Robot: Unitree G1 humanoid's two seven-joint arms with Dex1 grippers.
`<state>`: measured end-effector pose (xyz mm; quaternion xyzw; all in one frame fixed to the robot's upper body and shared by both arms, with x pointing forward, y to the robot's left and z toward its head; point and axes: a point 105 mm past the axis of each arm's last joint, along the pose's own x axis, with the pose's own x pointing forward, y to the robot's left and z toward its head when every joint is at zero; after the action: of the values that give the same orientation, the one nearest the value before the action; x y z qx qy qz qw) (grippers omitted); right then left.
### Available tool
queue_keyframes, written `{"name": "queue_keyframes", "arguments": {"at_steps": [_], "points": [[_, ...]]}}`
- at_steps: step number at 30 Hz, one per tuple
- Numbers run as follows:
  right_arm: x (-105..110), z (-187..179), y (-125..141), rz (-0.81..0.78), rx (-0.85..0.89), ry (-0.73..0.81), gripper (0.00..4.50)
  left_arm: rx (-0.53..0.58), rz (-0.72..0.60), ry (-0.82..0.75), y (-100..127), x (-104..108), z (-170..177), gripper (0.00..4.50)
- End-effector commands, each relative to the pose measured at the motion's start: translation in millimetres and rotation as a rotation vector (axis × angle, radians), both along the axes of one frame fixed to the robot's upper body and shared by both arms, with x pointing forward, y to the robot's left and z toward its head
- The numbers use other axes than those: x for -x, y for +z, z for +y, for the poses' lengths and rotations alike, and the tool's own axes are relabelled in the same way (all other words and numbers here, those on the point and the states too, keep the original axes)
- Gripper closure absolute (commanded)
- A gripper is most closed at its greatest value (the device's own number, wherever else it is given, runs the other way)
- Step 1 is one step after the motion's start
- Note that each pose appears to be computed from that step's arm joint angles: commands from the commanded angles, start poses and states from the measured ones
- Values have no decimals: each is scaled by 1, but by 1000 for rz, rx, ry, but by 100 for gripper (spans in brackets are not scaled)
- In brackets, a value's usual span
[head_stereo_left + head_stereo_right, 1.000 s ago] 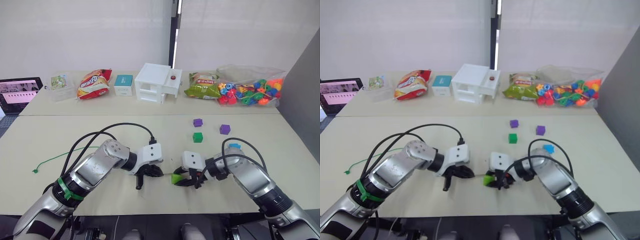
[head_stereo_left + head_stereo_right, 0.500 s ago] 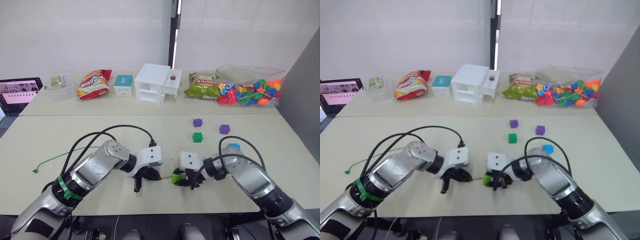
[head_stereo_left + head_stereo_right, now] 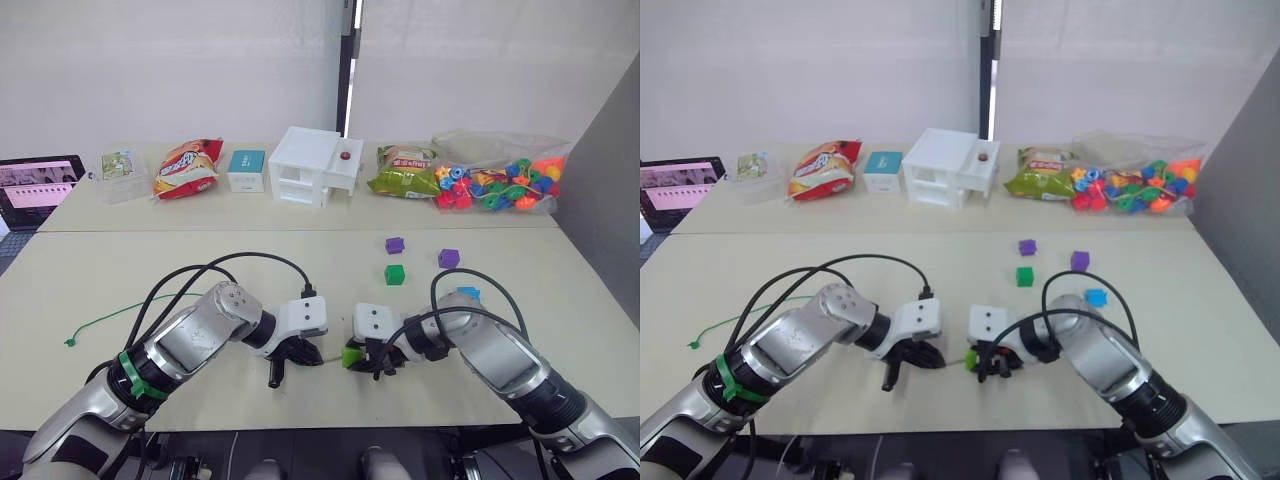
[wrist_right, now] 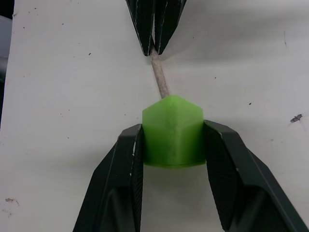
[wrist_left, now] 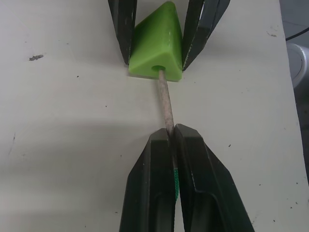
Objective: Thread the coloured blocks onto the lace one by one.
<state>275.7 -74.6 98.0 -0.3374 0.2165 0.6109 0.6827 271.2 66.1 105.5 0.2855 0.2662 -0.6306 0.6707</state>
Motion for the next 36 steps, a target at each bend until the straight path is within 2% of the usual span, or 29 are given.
{"name": "queue_keyframes", "arguments": {"at_steps": [1, 11, 20, 25, 29, 34, 35, 36], "points": [[0, -1, -7, 7, 30, -24, 320, 19, -43, -31, 7, 0, -9, 450], [4, 0, -9, 18, 24, -29, 320, 51, -56, -38, 11, -4, -17, 450], [5, 4, -7, 18, 6, -44, 320, 97, -71, -51, 5, -7, -30, 450], [6, 6, -6, 21, -20, -74, 320, 183, -104, -42, -4, -12, -37, 450], [7, 6, -7, 28, -26, -91, 320, 266, -67, -23, 5, -14, -29, 318], [9, 4, -9, 32, -28, -109, 320, 320, -107, -10, 18, -18, -15, 150], [9, 4, -9, 33, -29, -111, 320, 328, -99, -10, 21, -17, -12, 122], [9, 3, -9, 33, -29, -114, 320, 334, -88, -21, 22, -15, -8, 122]]}}
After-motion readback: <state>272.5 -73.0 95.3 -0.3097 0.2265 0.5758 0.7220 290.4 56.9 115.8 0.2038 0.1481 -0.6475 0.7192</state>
